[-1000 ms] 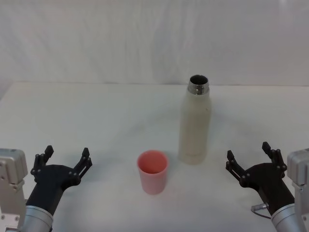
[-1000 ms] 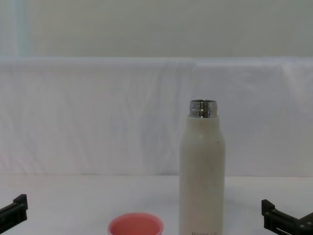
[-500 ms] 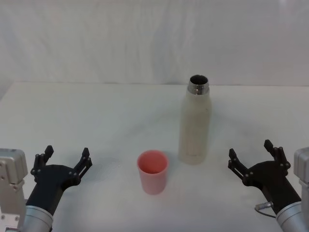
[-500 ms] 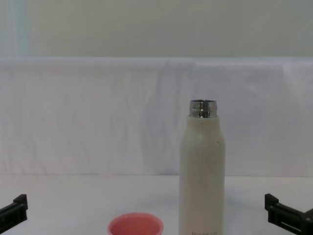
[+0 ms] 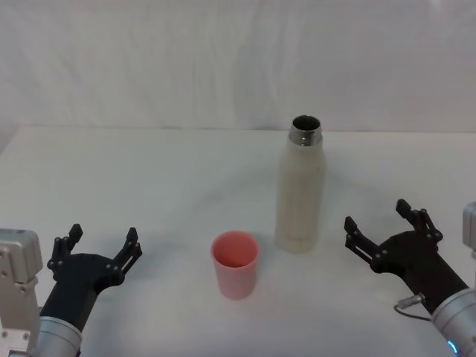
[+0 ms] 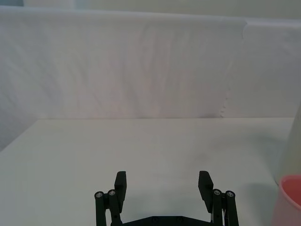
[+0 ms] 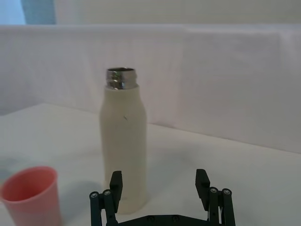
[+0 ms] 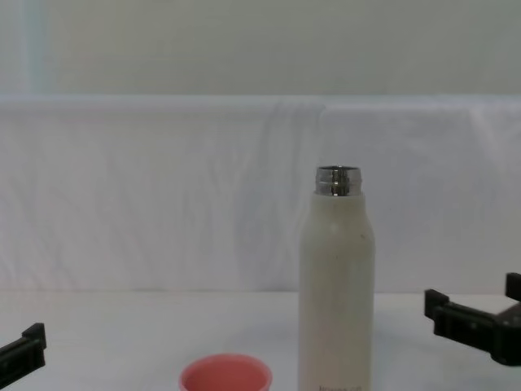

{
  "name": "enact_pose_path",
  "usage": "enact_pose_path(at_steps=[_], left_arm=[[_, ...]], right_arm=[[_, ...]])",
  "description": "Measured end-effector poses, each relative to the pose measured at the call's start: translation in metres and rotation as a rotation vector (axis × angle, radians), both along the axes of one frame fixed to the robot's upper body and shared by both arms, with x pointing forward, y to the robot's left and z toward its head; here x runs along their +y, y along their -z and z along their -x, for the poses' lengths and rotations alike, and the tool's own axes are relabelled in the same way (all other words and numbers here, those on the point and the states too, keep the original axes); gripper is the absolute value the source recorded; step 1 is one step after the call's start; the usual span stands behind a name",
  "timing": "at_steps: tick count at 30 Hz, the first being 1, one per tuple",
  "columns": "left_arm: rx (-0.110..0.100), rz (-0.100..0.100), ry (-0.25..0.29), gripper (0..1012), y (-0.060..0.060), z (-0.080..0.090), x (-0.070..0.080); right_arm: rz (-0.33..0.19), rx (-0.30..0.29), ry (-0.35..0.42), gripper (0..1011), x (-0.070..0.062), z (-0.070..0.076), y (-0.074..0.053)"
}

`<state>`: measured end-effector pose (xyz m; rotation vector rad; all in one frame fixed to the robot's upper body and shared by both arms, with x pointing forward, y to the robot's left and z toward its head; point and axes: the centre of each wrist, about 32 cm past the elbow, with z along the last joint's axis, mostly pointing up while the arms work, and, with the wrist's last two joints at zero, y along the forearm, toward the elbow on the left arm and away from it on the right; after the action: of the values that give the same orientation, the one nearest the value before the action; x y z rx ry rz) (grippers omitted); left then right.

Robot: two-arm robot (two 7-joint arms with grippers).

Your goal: Grasp the thermos with one hand and pour water into the cup lid.

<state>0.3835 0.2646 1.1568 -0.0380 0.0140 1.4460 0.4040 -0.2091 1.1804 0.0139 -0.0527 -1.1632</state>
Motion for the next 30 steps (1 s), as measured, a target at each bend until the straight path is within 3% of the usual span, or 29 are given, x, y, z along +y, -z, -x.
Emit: enact_pose_path(at_steps=[12,30], left_arm=[[0.000,0.000,0.000,1001,0.000,0.000,0.000],[0.000,0.000,0.000,1001,0.000,0.000,0.000]], right_arm=[[-0.009,0.043,-0.095,1002,0.000,-0.015,-0.014],[0.008,0.072,-0.130,1002,0.010,-0.034,-0.012]])
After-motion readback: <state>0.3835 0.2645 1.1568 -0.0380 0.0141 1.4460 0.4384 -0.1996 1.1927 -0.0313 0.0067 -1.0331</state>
